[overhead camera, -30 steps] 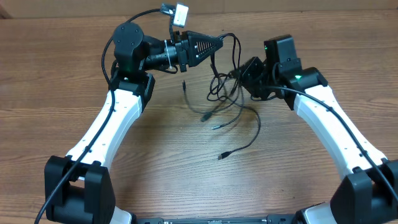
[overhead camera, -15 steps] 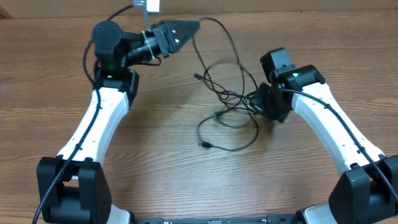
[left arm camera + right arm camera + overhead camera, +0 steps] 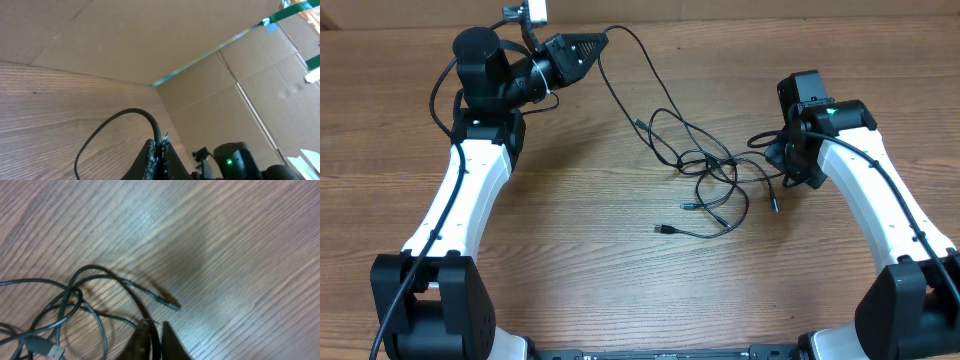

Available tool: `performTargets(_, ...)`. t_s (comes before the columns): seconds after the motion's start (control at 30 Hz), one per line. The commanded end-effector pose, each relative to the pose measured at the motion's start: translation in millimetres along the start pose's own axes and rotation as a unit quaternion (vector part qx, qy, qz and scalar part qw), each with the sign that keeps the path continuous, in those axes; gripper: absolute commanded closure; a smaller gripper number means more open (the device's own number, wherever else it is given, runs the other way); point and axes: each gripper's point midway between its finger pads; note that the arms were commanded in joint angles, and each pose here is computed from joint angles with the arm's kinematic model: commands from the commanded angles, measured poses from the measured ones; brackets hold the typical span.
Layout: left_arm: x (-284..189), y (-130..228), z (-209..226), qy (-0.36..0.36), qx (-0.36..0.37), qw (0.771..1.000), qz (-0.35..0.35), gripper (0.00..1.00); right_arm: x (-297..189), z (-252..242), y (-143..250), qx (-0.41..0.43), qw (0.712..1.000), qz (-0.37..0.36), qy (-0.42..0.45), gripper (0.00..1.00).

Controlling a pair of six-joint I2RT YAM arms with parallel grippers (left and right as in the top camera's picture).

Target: Untangle cables

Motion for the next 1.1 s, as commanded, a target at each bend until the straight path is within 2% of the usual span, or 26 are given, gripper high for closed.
performTargets(0.0,-2,-8,-10,0.005,0.043,0.999,-0.006,0.96,3,-3,-13,-0.012,1.0,-0.025,0.011,0.65)
performTargets(0.07,0,-4,-15,0.016,0.064,0.998,0.001,0.96,2,0,-17,-0.013,1.0,-0.026,0.004,0.42)
performTargets(0.1,2,-2,-18,0.021,0.074,0.997,0.005,0.96,-1,4,-17,-0.014,1.0,-0.021,-0.007,0.34)
performTargets(0.17,3,0,-19,0.023,0.075,0.997,0.009,0.96,-9,20,-13,-0.039,0.998,0.0,-0.044,0.26)
performTargets(0.2,5,2,-21,0.026,0.075,0.997,0.011,0.96,-22,45,-6,-0.07,0.992,0.029,-0.104,0.19)
performTargets(0.23,7,3,-23,0.027,0.074,0.997,0.011,0.96,-30,60,0,-0.082,0.985,0.048,-0.143,0.17)
performTargets(0.33,12,6,-27,0.029,0.075,0.997,0.013,0.96,-57,107,26,-0.099,0.946,0.132,-0.279,0.14)
performTargets(0.43,17,10,-34,0.036,0.076,0.996,0.017,0.96,-73,139,47,-0.102,0.908,0.187,-0.36,0.14)
performTargets(0.63,24,5,-45,0.039,0.064,0.997,0.002,0.96,-64,176,96,-0.135,0.891,0.213,-0.377,0.16)
performTargets(0.7,24,0,-49,0.043,0.061,0.997,-0.004,0.96,-55,184,109,-0.13,0.896,0.214,-0.366,0.16)
performTargets(0.87,25,-16,-61,0.049,0.054,0.997,-0.017,0.96,-45,202,149,-0.135,0.89,0.241,-0.363,0.25)
performTargets(0.97,24,-32,-70,0.05,0.066,0.996,-0.034,0.96,-42,200,167,-0.147,0.894,0.243,-0.346,0.52)
performTargets(1.0,23,-38,-73,0.05,0.071,0.995,-0.04,0.96,-38,196,168,-0.146,0.9,0.239,-0.334,0.72)
performTargets(1.07,21,-48,-77,0.05,0.08,0.994,-0.05,0.96,-29,186,166,-0.142,0.912,0.232,-0.307,0.96)
Point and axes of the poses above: each gripper's point midway between its finger pads, its own x axis out along the fingers, its own z axis along the line the jaws close on, y = z × x, and after that the axes turned 15 degrees about x, right-handed
